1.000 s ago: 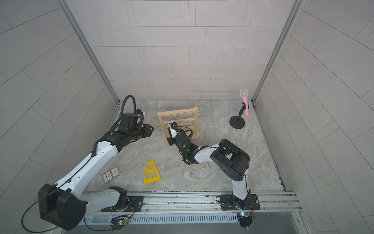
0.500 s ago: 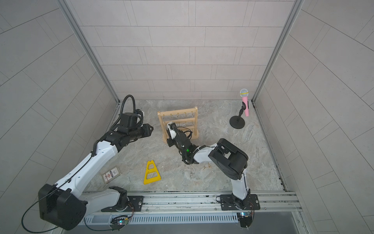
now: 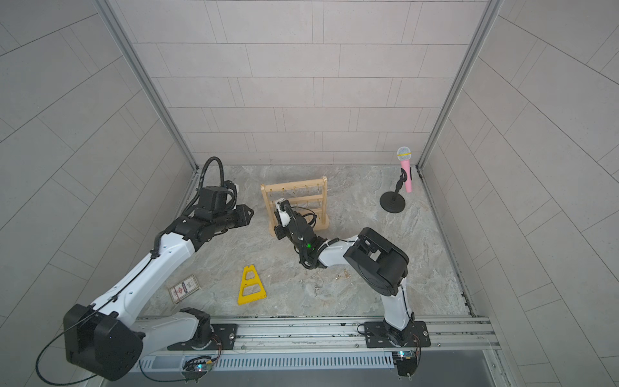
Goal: Hang the necklace on the jewelry display stand
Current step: Hang the necklace on the stand.
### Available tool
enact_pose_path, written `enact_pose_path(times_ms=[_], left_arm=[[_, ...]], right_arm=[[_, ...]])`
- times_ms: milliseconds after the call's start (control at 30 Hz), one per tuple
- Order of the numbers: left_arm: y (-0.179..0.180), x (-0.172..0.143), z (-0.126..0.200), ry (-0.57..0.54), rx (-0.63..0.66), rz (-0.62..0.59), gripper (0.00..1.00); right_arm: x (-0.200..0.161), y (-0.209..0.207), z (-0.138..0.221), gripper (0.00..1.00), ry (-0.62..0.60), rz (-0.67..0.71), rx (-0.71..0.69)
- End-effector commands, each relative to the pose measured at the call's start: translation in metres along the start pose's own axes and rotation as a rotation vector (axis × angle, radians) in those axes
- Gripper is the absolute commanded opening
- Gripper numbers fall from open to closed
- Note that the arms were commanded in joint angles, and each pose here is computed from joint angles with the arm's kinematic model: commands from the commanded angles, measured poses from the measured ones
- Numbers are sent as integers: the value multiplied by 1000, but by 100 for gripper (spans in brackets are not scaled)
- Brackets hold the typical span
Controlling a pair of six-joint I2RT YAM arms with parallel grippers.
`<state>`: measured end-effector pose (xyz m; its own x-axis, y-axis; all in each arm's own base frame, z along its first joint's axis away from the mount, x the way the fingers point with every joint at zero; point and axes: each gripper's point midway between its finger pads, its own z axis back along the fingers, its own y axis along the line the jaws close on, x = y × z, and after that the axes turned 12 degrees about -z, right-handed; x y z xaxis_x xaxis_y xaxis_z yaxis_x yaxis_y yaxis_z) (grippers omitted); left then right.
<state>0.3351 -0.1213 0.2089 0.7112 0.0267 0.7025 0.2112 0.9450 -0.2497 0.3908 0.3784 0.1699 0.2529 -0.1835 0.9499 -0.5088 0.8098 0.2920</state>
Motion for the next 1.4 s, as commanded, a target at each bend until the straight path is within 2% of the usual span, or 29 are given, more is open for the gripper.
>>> enact_pose_path(times_ms=[0, 267, 433, 1367], left_arm=[[2, 2, 0, -14, 1, 5, 29], [2, 2, 0, -17, 0, 7, 29], [2, 1, -1, -14, -2, 8, 29], [2, 1, -2, -14, -5, 12, 29]], right_arm=[[1, -2, -5, 11, -5, 0, -6], [0, -3, -3, 10, -5, 3, -8], [1, -3, 2, 14, -8, 3, -1], [1, 3, 5, 13, -10, 6, 31]])
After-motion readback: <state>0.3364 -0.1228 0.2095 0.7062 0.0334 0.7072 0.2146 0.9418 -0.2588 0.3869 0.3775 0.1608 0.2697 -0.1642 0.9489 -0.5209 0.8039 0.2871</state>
